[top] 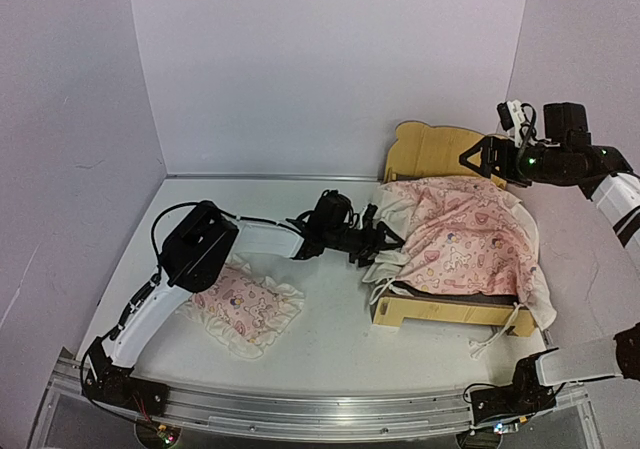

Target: Set up the pet bed

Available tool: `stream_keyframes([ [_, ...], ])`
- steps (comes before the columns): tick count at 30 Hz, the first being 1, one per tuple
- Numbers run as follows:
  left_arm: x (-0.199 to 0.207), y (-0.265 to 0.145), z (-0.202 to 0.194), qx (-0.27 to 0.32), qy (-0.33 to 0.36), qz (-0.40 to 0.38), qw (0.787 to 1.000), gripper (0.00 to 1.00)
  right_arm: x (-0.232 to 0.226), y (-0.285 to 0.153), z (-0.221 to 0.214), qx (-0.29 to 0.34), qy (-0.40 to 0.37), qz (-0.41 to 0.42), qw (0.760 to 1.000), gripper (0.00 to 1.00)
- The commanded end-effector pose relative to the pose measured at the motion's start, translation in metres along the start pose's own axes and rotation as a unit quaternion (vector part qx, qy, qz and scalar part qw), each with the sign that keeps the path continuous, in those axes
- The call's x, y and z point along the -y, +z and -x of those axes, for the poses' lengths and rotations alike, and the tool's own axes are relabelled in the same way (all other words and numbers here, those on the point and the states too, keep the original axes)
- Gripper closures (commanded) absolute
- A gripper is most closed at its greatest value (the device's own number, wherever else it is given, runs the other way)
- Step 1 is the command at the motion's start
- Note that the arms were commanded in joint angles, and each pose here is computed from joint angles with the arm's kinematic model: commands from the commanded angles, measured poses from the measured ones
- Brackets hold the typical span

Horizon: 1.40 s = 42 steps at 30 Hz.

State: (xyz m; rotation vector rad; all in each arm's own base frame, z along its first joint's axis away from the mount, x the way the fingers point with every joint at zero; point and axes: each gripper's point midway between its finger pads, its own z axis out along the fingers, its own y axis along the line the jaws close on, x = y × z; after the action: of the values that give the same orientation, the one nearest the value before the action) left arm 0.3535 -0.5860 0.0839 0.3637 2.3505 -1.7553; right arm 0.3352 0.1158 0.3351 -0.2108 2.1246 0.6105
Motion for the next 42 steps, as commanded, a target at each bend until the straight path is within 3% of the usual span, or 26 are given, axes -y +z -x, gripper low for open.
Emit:
stream_keyframes([
  [1, 0.026, -0.018, 0.034, 0.029, -0.017, -0.088, 0.996, 0.26, -0.010, -0.001, 0.014, 0.028, 0.006, 0.029, 0.999, 0.02],
  [10, 0.030, -0.017, 0.036, 0.028, -0.021, -0.122, 0.992, 0.46, -0.020, 0.003, 0.020, 0.033, 0.030, 0.057, 0.997, 0.02],
  [11, 0.031, -0.017, 0.036, 0.027, -0.021, -0.124, 0.992, 0.43, -0.022, 0.004, 0.021, 0.034, 0.031, 0.059, 0.997, 0.02],
  [14, 0.030, -0.011, 0.031, 0.019, -0.021, -0.129, 0.991, 0.24, -0.024, 0.005, 0.022, 0.034, 0.033, 0.061, 0.997, 0.02],
  [19, 0.032, 0.001, 0.024, 0.008, -0.023, -0.140, 0.990, 0.20, -0.030, 0.009, 0.021, 0.031, 0.036, 0.069, 0.996, 0.02],
  [23, 0.031, -0.001, 0.029, 0.014, -0.023, -0.143, 0.989, 0.34, -0.031, 0.011, 0.020, 0.028, 0.036, 0.069, 0.997, 0.02],
  [29, 0.031, -0.031, 0.041, 0.047, -0.006, -0.132, 0.990, 0.63, -0.034, 0.015, 0.018, 0.024, 0.034, 0.070, 0.997, 0.02],
  [35, 0.019, -0.085, 0.050, 0.101, -0.003, -0.109, 0.989, 0.78, -0.029, 0.035, -0.002, -0.006, 0.039, 0.063, 0.997, 0.02],
  [42, -0.023, -0.167, 0.038, 0.179, -0.032, -0.051, 0.982, 0.86, -0.025, 0.067, -0.030, -0.053, 0.041, 0.048, 0.997, 0.02],
])
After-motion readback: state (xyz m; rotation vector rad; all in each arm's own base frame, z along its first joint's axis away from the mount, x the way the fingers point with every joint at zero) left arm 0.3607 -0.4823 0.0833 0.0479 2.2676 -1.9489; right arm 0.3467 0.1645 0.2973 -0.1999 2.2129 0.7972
